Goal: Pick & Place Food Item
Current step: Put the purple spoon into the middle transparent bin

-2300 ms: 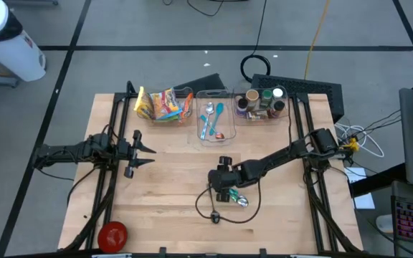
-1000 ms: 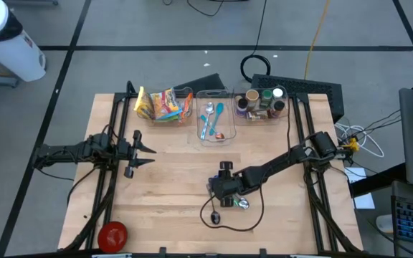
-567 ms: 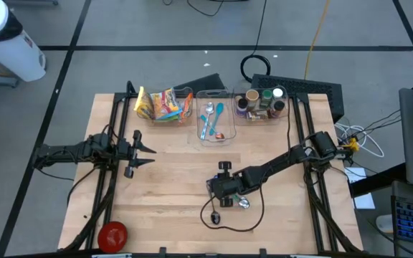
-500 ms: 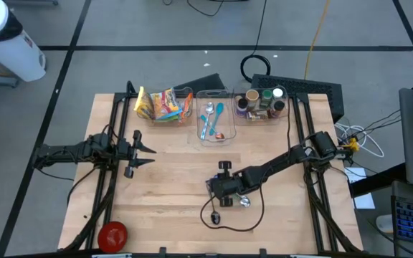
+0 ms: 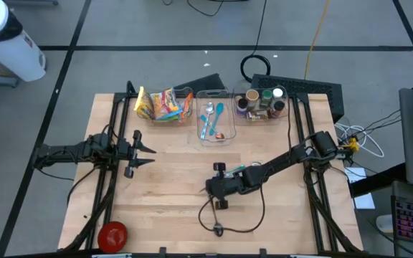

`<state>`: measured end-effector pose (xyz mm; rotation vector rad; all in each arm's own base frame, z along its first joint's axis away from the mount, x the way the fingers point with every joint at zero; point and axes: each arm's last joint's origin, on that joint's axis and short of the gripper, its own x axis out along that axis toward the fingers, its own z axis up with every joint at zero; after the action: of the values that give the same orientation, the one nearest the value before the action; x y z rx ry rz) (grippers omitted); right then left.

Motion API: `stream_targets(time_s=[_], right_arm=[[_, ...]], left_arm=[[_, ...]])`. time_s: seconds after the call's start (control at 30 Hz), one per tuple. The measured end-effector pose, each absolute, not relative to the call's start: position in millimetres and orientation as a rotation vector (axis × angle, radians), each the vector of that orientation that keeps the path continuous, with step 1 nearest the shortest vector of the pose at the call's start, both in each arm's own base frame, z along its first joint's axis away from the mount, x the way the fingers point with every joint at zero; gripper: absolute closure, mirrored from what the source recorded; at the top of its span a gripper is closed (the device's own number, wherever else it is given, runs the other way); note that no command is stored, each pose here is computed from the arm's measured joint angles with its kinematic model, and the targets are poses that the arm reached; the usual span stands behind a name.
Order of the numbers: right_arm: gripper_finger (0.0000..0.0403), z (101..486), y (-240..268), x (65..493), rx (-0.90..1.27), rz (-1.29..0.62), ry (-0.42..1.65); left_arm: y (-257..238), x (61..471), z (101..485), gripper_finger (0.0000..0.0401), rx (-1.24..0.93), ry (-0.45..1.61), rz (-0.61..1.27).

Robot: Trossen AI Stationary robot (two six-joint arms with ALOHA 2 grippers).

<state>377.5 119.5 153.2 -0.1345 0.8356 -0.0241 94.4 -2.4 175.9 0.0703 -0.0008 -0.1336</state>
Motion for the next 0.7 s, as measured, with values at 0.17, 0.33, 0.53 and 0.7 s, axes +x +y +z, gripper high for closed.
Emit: stream_targets(time_s=[0.17, 0.33, 0.53, 0.7], right_arm=[[0.0401, 163, 123, 384, -0.104, 0.051, 0.735], [0.0402, 184, 124, 385, -0.103, 0.071, 0.599], [0.0402, 210, 92, 364, -0.006, 0.088, 0.247], [0.0402, 221, 40, 333, 0.120, 0.029, -0.032]], left_arm=[[-2, 94, 176, 0.0249, 0.070, -0.001, -0.134], [-2, 94, 176, 0.0249, 0.070, -0.001, -0.134], [-2, 94, 176, 0.0249, 0.070, -0.001, -0.134], [-2, 94, 176, 0.0249, 0.070, -0.001, -0.134]])
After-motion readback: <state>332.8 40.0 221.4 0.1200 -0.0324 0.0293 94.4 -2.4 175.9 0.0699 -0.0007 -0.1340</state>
